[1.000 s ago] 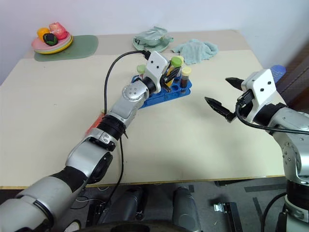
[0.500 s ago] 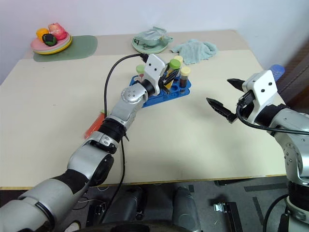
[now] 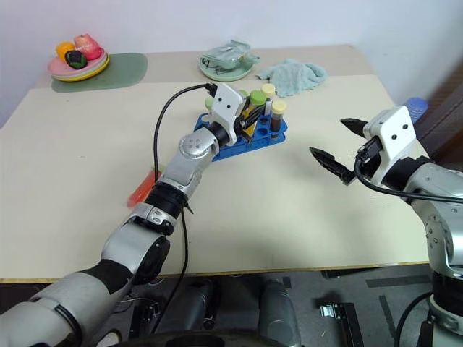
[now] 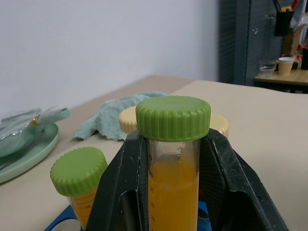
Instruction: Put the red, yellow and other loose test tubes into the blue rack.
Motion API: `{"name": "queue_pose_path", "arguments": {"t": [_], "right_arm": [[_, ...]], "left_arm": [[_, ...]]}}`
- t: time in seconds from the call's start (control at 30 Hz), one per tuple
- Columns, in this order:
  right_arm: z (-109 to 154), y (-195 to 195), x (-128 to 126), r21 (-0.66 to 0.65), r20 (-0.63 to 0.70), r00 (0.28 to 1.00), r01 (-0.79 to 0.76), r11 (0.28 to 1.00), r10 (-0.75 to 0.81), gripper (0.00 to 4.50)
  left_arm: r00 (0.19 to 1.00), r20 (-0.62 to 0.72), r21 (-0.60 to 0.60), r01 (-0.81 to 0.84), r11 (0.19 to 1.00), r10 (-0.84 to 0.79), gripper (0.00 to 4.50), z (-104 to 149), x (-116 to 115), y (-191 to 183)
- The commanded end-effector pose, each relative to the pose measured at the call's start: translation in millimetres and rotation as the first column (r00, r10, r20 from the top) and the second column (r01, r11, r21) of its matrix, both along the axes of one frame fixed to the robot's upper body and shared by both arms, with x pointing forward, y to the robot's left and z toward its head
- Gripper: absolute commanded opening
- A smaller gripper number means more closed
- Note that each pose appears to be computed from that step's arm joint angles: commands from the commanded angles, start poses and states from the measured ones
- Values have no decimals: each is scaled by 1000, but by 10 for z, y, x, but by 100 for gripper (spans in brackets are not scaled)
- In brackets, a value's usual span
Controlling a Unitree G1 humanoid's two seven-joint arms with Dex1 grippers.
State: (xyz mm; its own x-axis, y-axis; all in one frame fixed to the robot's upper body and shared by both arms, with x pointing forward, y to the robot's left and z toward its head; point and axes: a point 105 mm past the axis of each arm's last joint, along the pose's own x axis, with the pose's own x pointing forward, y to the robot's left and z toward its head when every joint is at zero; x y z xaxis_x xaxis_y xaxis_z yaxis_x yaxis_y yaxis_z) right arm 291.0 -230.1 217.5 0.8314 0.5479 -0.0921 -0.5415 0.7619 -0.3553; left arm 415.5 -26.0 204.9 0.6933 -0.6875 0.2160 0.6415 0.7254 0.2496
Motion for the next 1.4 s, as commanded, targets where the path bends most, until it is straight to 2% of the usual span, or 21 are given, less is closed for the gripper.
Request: {"name": "queue_pose_path", "arguments": {"t": [0.03, 0.5, 0.8, 1.23, 1.3, 1.4], "right_arm": [[97, -69, -94, 7, 27, 999, -18, 1000, 18, 450], [1, -82, -218, 44, -5, 998, -67, 997, 67, 450], [20, -51, -223, 42, -2, 997, -76, 996, 76, 450], [34, -8, -196, 39, -6, 996, -88, 995, 88, 450], [29, -5, -192, 38, -7, 996, -89, 995, 89, 450], [21, 1, -188, 40, -8, 996, -92, 995, 92, 450]], "left_arm": [[1000, -19, 10, 22, 1000, -22, 97, -54, -4, -37], [992, -25, 16, 126, 992, -126, 97, -104, -70, -147], [996, -49, 57, 80, 995, -77, 97, -224, -11, -82], [990, -123, 21, 79, 997, -76, 97, -335, -4, -44], [986, -141, -2, 90, 996, -89, 192, -342, -15, -37], [993, -100, 1, 70, 998, -70, 318, -271, -19, -11]]}}
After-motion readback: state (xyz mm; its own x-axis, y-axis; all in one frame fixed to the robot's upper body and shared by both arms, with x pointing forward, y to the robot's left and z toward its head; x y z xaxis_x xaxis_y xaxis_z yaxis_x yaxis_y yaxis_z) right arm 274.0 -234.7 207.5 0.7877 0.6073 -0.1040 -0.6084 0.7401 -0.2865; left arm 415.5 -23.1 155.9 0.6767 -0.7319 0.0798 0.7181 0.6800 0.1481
